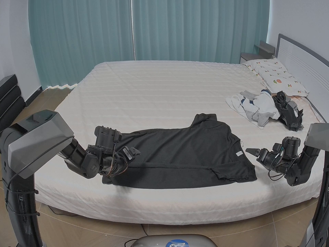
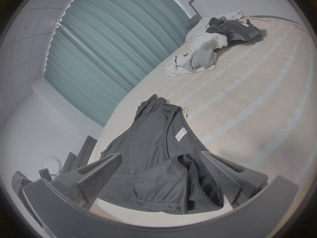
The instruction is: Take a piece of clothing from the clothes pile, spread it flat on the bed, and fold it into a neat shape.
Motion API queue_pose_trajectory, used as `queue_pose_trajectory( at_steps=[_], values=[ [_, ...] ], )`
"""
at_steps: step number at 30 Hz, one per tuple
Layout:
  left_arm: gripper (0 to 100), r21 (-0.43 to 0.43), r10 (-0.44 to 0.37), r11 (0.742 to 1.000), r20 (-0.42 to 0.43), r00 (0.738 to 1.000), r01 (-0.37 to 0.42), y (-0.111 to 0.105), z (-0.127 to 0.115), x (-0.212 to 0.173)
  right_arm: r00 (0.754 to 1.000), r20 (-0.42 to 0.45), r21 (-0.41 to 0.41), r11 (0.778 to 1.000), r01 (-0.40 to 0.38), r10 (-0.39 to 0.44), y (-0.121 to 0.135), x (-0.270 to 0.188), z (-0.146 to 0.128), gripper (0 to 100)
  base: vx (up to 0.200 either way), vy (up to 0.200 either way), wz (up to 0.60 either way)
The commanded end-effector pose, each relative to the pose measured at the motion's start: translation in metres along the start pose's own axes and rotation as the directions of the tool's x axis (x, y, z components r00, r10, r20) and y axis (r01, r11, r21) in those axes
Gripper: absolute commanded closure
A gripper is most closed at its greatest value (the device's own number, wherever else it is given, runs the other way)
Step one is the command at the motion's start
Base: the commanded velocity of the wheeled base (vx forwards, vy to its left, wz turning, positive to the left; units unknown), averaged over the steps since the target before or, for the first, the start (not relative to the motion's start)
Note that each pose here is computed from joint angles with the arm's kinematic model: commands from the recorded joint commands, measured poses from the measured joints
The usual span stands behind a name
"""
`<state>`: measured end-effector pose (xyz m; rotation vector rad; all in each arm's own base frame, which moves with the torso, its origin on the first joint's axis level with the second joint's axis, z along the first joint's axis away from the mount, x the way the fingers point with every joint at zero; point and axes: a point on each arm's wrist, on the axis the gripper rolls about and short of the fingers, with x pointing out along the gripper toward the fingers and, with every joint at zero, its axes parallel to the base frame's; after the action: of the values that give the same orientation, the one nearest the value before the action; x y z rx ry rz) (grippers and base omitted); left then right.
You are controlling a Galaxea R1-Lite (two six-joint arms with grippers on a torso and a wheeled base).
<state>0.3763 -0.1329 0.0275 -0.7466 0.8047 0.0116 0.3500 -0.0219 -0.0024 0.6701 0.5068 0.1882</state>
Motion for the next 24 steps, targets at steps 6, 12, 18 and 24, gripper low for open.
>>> queue_pose_trajectory(
  at_steps=[6,12,18,24],
  values=[
    [0,-0.007,0.036,0.999,0.021,0.999,-0.036,0.002,0.008,0.039,1.000,-0.001,-0.003,1.000,-0.001,0.001,0.001,-0.001,0.000,0,0.000,0.000,0.00],
    [0,-0.019,0.087,0.996,0.005,0.996,-0.087,0.001,0.019,0.047,1.000,0.004,-0.005,1.000,-0.002,0.002,0.002,-0.001,0.001,0,0.000,0.000,0.00],
    [0,-0.049,0.075,0.996,0.034,0.997,-0.073,0.002,0.031,0.056,1.000,0.001,-0.002,1.000,0.003,-0.003,0.000,-0.001,-0.001,0,0.000,0.000,0.00],
    [0,-0.087,0.086,0.993,0.047,0.995,-0.082,0.009,0.037,0.059,1.000,-0.003,-0.001,1.000,0.004,-0.004,0.000,0.000,-0.002,0,0.000,0.000,0.00]
  ],
)
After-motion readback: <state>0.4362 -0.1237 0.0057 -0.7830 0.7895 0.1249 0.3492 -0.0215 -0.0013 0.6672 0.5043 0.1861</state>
